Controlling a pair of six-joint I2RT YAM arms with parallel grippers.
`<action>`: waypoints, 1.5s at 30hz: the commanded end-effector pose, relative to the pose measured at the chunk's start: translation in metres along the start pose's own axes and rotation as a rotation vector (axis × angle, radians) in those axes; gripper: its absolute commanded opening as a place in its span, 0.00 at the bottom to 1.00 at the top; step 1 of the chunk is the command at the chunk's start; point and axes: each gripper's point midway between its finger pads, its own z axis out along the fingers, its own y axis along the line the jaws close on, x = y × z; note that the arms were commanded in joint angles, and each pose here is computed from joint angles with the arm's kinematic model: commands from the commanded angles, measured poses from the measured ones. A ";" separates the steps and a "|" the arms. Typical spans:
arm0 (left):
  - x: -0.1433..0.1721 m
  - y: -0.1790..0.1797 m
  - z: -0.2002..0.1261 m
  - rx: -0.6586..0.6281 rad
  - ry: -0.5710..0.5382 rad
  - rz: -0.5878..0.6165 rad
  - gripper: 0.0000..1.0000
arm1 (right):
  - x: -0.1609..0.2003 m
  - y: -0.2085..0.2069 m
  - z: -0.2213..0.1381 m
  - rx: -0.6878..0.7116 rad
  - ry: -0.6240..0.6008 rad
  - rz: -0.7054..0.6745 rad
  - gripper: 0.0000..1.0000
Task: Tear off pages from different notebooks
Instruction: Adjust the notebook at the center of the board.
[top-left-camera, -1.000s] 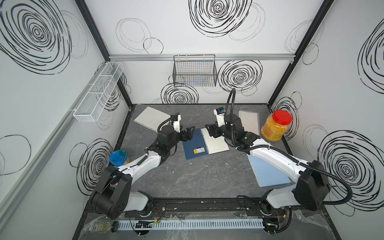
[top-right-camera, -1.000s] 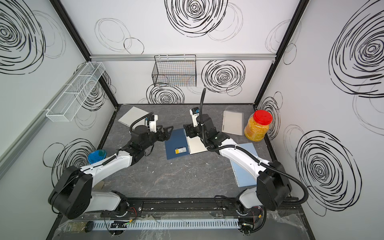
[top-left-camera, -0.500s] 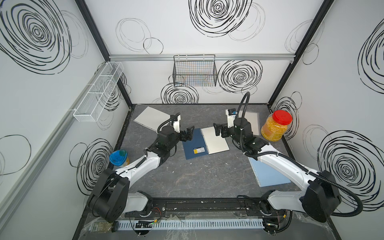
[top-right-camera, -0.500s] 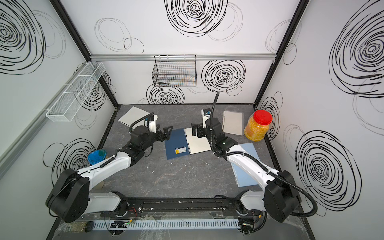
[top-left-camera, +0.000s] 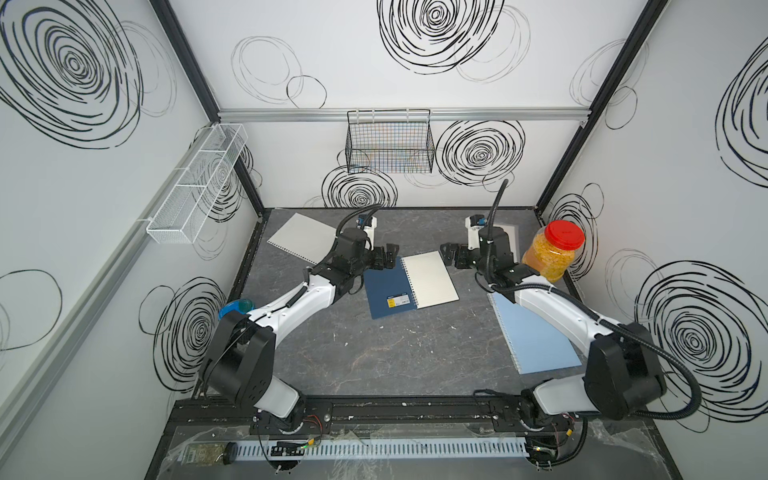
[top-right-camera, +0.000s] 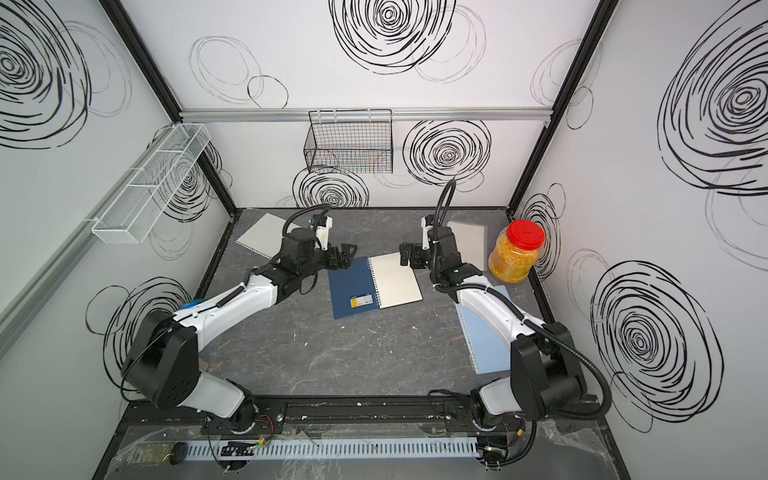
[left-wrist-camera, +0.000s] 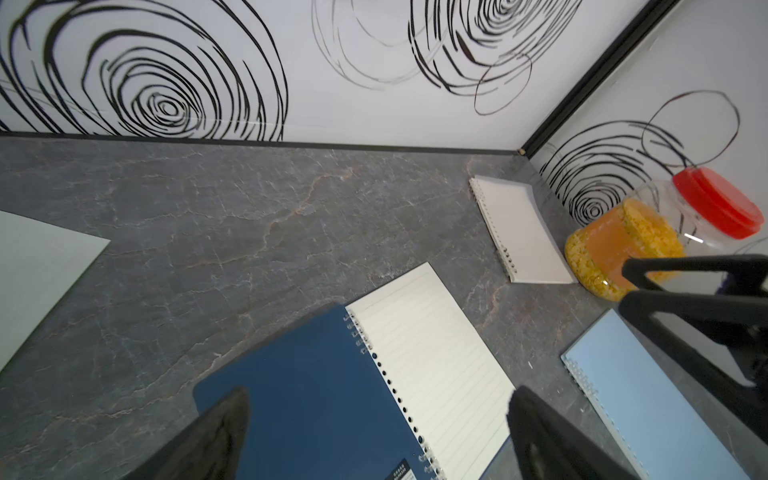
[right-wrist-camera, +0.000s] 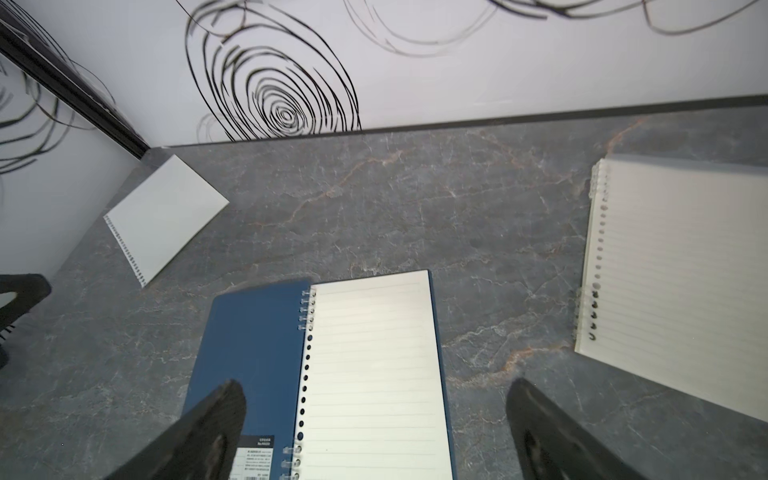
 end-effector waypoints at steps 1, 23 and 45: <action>0.024 -0.011 0.014 0.014 0.127 0.046 0.99 | 0.026 -0.005 0.019 -0.048 0.166 0.067 0.99; 0.087 -0.015 0.063 0.063 0.314 -0.028 0.99 | 0.135 -0.023 0.064 -0.142 0.471 0.301 0.89; 0.086 -0.006 0.054 -0.054 0.379 0.208 0.99 | 0.125 0.005 0.030 -0.150 0.425 0.291 0.87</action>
